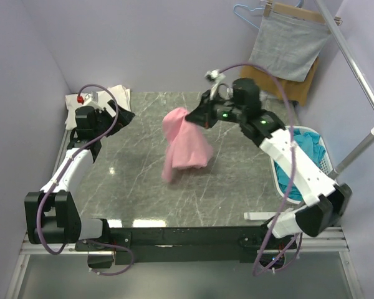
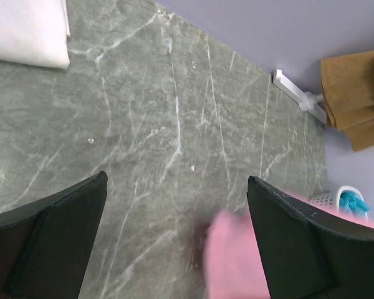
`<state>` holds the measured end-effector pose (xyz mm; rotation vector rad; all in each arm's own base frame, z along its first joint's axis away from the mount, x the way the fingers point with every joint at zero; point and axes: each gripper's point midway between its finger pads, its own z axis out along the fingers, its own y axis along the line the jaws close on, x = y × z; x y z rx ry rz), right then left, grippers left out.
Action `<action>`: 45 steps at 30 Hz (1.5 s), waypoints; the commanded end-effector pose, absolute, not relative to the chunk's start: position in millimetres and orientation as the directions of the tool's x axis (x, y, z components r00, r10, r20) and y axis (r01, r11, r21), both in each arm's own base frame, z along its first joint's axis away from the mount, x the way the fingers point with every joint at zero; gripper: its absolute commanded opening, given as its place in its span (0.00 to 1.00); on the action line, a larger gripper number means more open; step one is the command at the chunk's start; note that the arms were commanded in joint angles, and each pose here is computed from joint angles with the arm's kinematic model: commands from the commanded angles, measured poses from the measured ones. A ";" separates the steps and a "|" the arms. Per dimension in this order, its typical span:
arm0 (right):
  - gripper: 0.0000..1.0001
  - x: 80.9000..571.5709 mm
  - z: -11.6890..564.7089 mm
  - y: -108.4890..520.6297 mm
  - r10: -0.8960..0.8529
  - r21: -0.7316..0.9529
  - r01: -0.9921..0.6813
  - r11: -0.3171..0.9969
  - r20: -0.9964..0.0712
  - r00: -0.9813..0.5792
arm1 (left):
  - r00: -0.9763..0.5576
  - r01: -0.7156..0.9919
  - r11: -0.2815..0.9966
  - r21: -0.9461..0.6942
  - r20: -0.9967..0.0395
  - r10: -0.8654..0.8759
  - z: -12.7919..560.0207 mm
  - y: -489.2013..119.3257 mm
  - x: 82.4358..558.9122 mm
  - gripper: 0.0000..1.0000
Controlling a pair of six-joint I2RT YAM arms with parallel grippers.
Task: Fold and stack the t-shirts
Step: Move the tshirt to the center of the board
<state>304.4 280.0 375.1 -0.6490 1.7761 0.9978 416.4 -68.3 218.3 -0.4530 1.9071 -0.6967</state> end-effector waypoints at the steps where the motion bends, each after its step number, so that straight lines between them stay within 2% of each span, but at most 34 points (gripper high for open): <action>1: 0.06 274.5 372.3 320.0 -0.074 0.356 -0.881 0.310 -0.915 -0.396 | -0.397 0.117 0.747 -0.655 -0.720 -0.569 244.0 -82.1 403.1 0.99; 3: 0.03 285.0 349.9 324.5 -0.097 0.378 -0.862 0.339 -0.897 -0.432 | -0.416 0.149 0.737 -0.660 -0.718 -0.558 244.1 -88.2 395.8 0.99; 6: 0.00 329.8 300.0 306.3 -0.090 0.353 -0.721 0.596 -0.863 -0.496 | -0.446 0.165 0.724 -0.670 -0.705 -0.551 233.1 -93.9 384.6 0.99; 8: 0.00 359.8 259.1 277.1 -0.102 0.270 -0.558 0.784 -0.832 -0.546 | -0.471 0.177 0.718 -0.674 -0.698 -0.539 222.2 -103.8 374.9 0.99; 10: 0.00 372.2 225.0 252.5 -0.099 0.215 -0.423 0.880 -0.788 -0.608 | -0.505 0.195 0.707 -0.680 -0.688 -0.522 209.5 -113.1 365.0 0.99; 12: 0.44 384.4 201.8 221.1 -0.085 0.115 -0.269 0.956 -0.772 -0.630 | -0.532 0.198 0.707 -0.679 -0.680 -0.505 195.9 -120.3 357.3 0.99; 13: 0.52 381.6 182.0 207.3 -0.097 0.061 -0.209 0.976 -0.736 -0.670 | -0.546 0.204 0.708 -0.676 -0.679 -0.491 190.7 -128.5 353.7 0.99; 14: 0.54 387.0 177.3 186.5 -0.081 -0.009 -0.112 0.994 -0.742 -0.666 | -0.558 0.202 0.712 -0.673 -0.676 -0.481 184.7 -133.1 350.8 0.99; 16: 0.67 382.5 167.8 171.9 -0.086 -0.058 -0.065 0.996 -0.728 -0.680 | -0.589 0.198 0.715 -0.670 -0.664 -0.459 169.8 -146.0 343.0 1.00; 19: 0.74 376.3 180.9 185.7 -0.078 0.014 -0.133 0.991 -0.749 -0.658 | -0.634 0.197 0.727 -0.658 -0.651 -0.418 148.5 -165.7 336.2 1.00; 25: 0.77 368.7 187.6 251.4 -0.065 0.226 -0.324 0.919 -0.722 -0.689 | -0.691 0.171 0.733 -0.658 -0.610 -0.387 117.4 -189.8 344.9 0.99; 34: 0.77 385.4 139.8 315.3 -0.226 0.214 -0.439 0.873 -0.620 -0.751 | -0.673 0.125 0.759 -0.639 -0.617 -0.408 112.1 -184.1 355.9 0.99; 41: 0.77 399.2 120.6 339.3 -0.287 0.178 -0.466 0.867 -0.587 -0.757 | -0.689 0.103 0.757 -0.645 -0.595 -0.414 99.7 -182.8 349.3 1.00; 45: 0.78 397.1 95.0 336.9 -0.348 0.102 -0.460 0.882 -0.518 -0.782 | -0.687 0.100 0.759 -0.643 -0.597 -0.415 100.2 -182.2 348.7 1.00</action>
